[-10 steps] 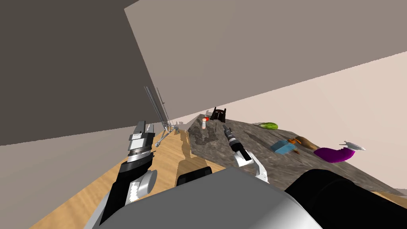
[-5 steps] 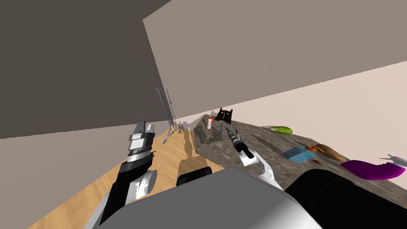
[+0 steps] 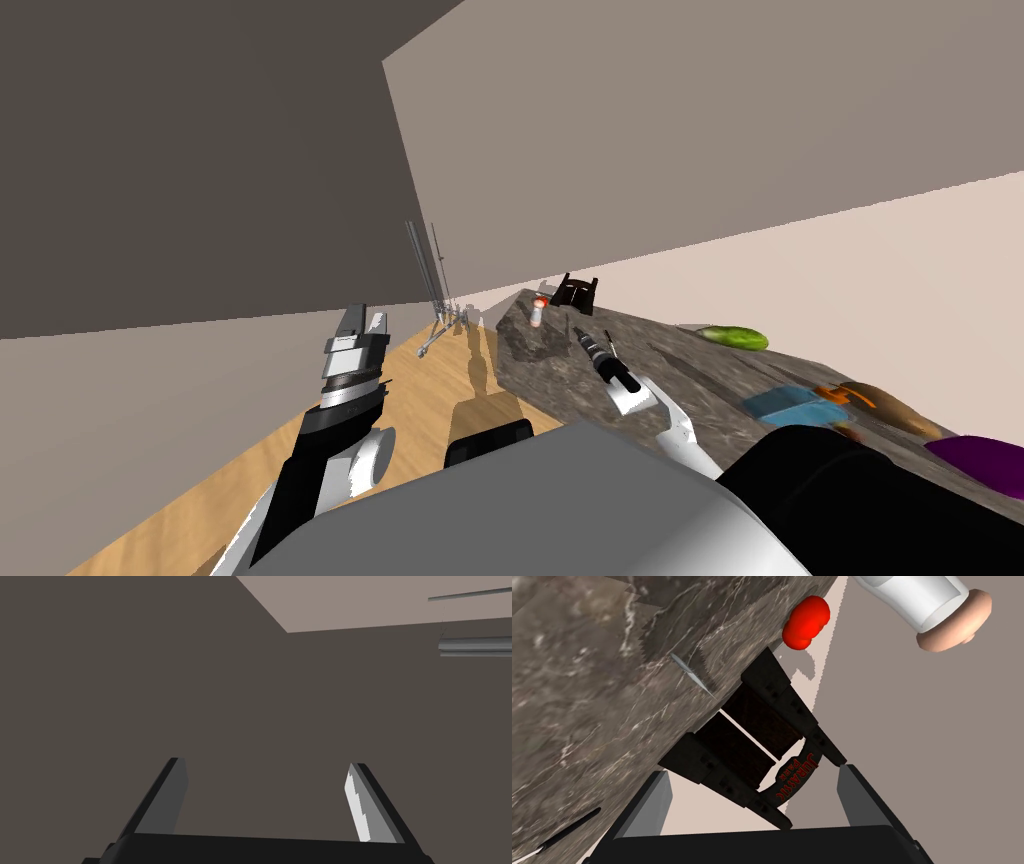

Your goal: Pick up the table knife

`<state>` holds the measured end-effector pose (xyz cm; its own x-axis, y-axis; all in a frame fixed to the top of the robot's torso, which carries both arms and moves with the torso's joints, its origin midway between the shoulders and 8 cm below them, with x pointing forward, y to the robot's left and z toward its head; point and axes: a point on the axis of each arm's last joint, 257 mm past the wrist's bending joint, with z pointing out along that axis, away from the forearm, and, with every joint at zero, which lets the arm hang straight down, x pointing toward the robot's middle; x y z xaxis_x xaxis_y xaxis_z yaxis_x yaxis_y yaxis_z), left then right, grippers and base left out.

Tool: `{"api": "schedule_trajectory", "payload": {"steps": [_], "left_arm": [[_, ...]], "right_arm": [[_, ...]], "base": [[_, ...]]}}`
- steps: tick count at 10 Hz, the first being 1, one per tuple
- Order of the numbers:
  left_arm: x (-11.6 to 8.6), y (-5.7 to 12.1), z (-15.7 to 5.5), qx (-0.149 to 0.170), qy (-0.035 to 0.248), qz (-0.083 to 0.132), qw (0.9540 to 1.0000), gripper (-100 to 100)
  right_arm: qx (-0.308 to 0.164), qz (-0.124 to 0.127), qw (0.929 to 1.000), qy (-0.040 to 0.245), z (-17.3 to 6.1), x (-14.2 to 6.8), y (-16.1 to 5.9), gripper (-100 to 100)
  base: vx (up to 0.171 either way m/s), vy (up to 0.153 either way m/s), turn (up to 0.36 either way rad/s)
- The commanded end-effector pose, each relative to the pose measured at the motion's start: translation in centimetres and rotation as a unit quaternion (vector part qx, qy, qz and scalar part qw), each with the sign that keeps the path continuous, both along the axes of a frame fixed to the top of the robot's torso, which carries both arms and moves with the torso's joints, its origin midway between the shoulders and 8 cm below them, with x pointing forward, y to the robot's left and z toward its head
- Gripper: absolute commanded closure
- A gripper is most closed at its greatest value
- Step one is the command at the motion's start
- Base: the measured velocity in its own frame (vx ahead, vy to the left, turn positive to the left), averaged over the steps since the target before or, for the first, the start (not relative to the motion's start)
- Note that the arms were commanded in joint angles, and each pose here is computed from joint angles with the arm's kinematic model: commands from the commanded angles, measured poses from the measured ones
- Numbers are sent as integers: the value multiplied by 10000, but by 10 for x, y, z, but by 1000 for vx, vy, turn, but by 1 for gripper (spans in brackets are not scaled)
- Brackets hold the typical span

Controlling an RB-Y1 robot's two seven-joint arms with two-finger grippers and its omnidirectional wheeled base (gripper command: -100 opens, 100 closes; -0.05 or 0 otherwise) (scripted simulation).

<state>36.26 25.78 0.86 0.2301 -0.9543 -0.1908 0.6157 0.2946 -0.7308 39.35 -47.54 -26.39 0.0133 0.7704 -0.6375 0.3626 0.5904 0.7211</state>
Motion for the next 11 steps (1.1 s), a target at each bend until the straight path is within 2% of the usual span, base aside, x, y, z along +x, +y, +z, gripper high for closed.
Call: {"api": "schedule_trajectory", "payload": {"steps": [1,3,6,11], "left_arm": [[0,0,0,0,0,0,10000,0],[0,0,0,0,0,0,10000,0],[0,0,0,0,0,0,10000,0],[0,0,0,0,1,1,10000,0]], "right_arm": [[-153,-78,9995,268,-8,-9,-14,-100],[-418,-162,9966,696,-21,-18,-36,-100],[-815,-206,9879,1304,-38,-31,-62,-100],[-1444,-152,9646,2202,-58,-54,-95,-100]], "base": [[40,40,65],[68,56,95],[96,42,59],[123,8,26]]}}
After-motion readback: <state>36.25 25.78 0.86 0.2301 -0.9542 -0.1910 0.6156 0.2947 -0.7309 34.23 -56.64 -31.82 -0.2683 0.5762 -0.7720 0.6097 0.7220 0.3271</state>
